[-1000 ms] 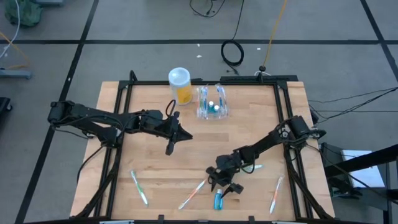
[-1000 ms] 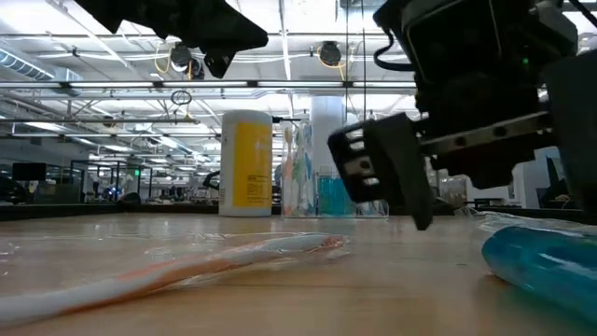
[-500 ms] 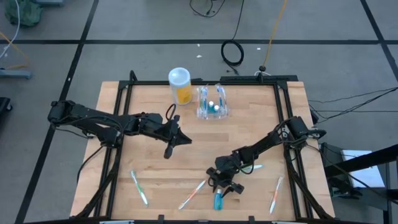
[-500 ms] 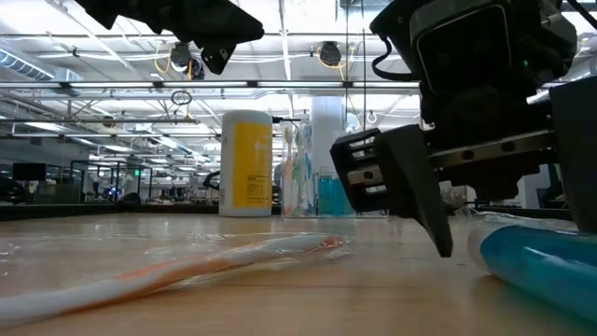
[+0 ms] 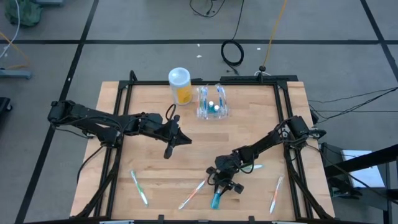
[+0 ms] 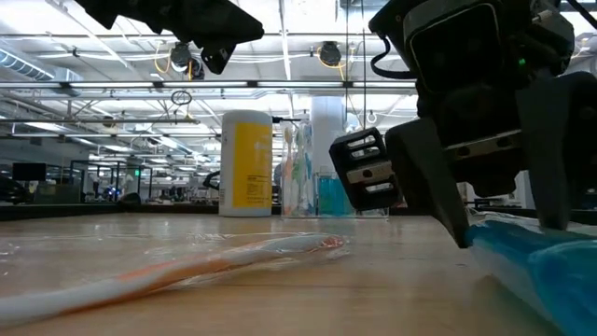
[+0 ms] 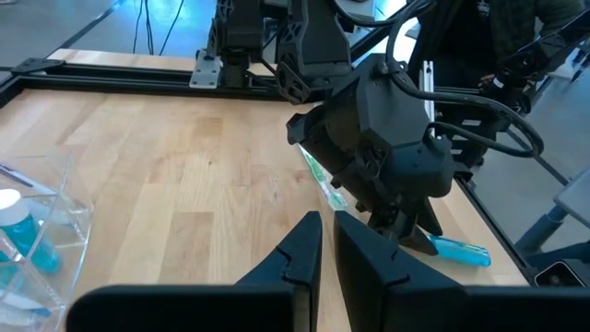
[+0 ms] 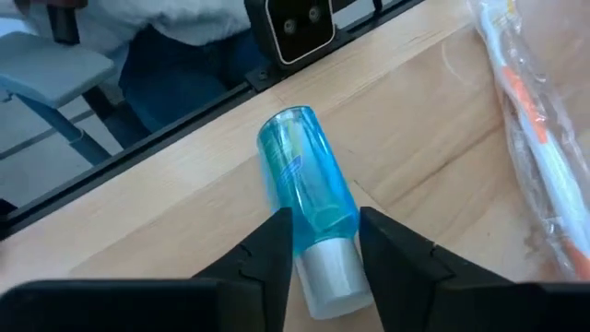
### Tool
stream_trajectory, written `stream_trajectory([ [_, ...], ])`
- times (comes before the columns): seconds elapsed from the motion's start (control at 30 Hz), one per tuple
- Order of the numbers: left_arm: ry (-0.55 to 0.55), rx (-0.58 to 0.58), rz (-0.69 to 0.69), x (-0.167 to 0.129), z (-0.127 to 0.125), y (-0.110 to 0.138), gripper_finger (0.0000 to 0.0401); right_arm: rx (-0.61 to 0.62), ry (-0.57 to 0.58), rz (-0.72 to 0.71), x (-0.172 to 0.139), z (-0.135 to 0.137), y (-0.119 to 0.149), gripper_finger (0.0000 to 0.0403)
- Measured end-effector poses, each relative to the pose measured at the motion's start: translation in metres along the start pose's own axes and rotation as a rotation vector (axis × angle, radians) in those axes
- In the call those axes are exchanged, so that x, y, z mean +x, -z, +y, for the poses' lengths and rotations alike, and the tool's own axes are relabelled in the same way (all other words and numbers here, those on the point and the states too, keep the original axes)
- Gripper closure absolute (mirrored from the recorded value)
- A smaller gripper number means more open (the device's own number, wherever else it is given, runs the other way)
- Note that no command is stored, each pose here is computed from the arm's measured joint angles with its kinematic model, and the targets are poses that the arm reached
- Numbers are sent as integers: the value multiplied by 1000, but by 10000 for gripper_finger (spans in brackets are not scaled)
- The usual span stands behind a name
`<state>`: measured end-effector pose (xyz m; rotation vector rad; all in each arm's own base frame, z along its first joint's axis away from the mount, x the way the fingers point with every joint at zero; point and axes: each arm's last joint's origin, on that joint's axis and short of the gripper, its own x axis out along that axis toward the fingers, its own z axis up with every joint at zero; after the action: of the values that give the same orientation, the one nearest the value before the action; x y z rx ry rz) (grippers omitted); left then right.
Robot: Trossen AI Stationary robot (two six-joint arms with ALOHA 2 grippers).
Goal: Pick & Place toothbrushing station
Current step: Put the mouthwash into the center part of the transparent organizer, then put the mouthwash into the transparent organizer
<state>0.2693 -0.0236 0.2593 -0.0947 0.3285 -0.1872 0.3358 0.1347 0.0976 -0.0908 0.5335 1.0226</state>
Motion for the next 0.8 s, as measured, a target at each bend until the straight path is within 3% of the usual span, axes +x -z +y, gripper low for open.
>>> stream_trajectory([
  [0.4,0,-13,0,0,0,0,368,136,13,38,-4,-9,-2,317],
  [0.8,0,-21,0,0,0,0,368,186,52,107,-4,-8,5,235],
])
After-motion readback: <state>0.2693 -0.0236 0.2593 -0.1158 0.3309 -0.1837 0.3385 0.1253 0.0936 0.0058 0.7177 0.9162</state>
